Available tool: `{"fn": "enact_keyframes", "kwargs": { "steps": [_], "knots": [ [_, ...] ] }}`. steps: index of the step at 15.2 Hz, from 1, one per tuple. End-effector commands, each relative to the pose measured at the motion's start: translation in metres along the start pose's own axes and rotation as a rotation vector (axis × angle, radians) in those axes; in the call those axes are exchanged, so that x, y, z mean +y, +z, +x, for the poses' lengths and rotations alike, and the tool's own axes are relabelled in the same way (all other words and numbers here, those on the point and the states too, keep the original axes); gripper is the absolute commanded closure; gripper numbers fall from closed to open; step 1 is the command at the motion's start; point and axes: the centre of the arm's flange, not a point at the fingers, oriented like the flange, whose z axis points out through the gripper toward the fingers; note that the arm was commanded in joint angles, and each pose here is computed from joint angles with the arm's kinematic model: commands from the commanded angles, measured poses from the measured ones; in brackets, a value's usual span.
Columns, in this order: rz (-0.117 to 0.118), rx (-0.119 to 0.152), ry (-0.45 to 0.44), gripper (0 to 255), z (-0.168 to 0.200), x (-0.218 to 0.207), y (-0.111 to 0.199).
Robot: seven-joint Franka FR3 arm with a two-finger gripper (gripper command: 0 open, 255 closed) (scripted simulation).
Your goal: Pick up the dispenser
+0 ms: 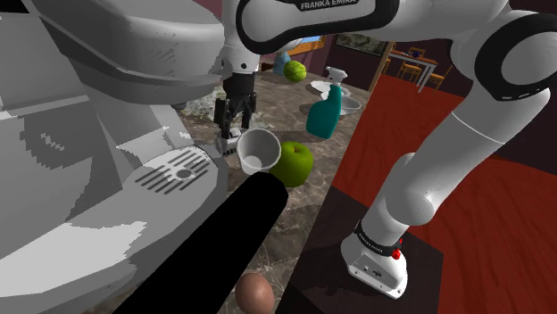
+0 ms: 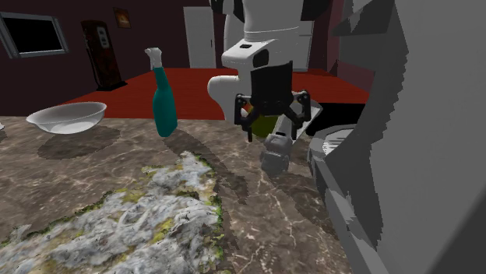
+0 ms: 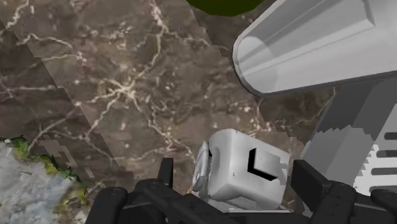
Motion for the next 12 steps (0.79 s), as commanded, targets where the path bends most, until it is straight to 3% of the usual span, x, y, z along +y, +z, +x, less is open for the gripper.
{"fn": "enact_keyframes", "kwargs": {
  "steps": [1,4,5,12],
  "knots": [
    [0.000,0.000,0.000,0,0.0009,0.0003,0.0095],
    [0.000,0.000,0.000,0,0.0016,0.0010,0.0178],
    [0.000,0.000,0.000,255,0.0014,0.0010,0.0178],
    [0.000,0.000,0.000,255,0.0014,0.0006,0.0175]
  ]
}}
